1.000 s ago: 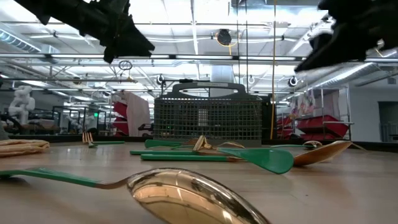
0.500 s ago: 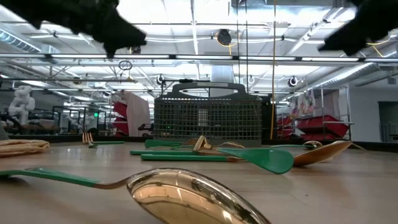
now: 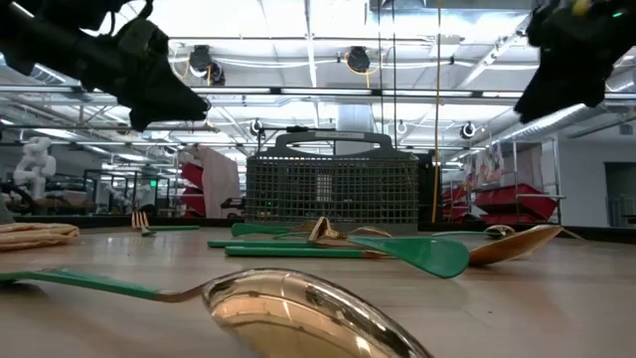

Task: Sort silverware
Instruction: Put the green spoon into the dishwasher utensil holder

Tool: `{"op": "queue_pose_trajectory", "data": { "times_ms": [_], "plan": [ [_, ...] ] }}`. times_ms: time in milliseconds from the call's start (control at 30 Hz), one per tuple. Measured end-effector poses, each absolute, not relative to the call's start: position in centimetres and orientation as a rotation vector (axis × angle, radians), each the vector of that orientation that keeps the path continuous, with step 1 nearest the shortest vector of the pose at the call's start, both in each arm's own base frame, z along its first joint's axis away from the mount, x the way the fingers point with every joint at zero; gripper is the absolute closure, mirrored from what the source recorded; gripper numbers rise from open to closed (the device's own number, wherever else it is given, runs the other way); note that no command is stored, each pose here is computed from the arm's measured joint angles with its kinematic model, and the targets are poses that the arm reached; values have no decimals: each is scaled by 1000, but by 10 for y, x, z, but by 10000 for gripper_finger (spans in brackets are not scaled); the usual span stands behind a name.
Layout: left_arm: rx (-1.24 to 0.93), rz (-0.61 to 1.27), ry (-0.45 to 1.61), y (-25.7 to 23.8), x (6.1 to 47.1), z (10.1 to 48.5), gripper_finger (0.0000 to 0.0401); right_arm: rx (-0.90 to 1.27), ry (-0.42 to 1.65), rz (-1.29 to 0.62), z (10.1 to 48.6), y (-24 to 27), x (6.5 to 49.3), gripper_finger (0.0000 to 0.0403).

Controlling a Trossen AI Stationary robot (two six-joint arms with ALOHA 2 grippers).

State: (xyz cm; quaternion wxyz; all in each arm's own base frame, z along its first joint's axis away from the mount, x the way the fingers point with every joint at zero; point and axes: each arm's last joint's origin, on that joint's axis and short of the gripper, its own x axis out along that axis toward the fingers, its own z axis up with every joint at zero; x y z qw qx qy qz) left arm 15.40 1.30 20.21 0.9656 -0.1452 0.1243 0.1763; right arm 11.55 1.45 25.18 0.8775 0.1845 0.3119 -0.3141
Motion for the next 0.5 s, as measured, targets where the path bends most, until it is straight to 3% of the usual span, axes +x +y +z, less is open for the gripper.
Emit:
{"op": "queue_pose_trajectory", "data": {
  "times_ms": [133,233,500],
  "plan": [
    [-361,378,267,13,154,199,269,494,891,-858,246,4,133,235],
    [-387,382,262,13,154,199,269,584,1006,-876,233,-1,152,238],
    [-399,335,273,12,155,199,269,806,969,-907,214,-13,191,236]
  ]
}}
